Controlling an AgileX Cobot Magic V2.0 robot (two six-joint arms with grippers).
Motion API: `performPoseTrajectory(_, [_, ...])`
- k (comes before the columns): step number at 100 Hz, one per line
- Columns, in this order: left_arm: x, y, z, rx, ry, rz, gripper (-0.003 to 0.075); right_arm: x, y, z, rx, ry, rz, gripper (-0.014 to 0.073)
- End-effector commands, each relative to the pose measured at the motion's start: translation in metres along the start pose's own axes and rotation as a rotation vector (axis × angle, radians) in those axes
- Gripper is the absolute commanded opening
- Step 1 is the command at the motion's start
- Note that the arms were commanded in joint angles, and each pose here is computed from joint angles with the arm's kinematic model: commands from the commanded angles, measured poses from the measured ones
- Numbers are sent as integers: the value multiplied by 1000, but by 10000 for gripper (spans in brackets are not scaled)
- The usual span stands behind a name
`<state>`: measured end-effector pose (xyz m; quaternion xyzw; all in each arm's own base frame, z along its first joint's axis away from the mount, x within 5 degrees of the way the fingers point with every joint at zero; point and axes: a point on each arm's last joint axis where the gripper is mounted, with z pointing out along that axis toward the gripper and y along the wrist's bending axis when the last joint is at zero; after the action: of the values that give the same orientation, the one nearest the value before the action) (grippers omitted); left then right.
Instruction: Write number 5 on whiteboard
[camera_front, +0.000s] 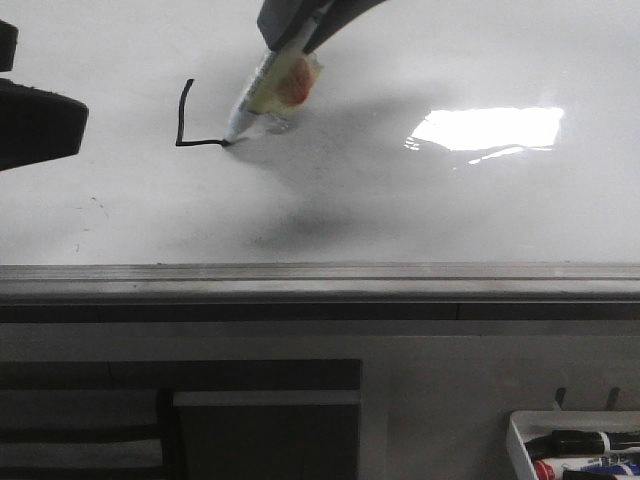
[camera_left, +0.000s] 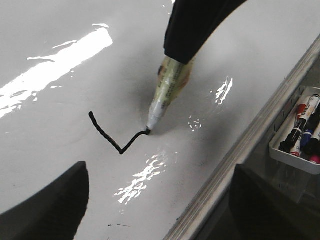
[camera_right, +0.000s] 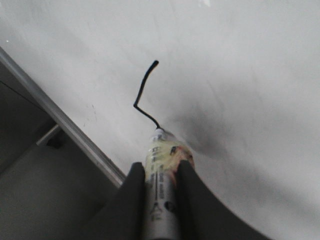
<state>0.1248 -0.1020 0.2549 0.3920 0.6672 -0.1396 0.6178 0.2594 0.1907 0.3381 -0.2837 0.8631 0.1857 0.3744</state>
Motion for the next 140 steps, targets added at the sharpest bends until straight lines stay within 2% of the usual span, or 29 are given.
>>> performPoseTrajectory(1, [-15,2,-1,-2,-91,-29,525,-2,3,-8,2,-56,-12,-41])
performPoseTrajectory(11, [-15,2,-1,-2,-93,-30,525,3,15,9,-22,-77,-29,-41])
performPoseTrajectory(18, [-15,2,-1,-1,-95,-30,525,-6,23,10,-32,-144,-44,-41])
performPoseTrajectory(26, [-15,2,-1,-1,-95,-30,525,-21,27,1,-40,-215,-48,-41])
performPoseTrajectory(38, [-15,2,-1,-1,-95,-30,525,-30,31,-18,-61,-213,-54,-41])
performPoseTrajectory(47, [-15,2,-1,-1,-95,-30,525,-36,33,-32,-63,-264,-57,-41])
performPoseTrajectory(57, [-15,2,-1,-1,-95,-30,525,-41,28,-34,-44,-311,-50,-41])
performPoseTrajectory(87, [-15,2,-1,-1,-95,-30,525,-43,19,-22,-13,-324,-41,-41])
performPoseTrajectory(140, [-15,2,-1,-1,-95,-30,525,-41,-2,-20,43,-296,-18,-41])
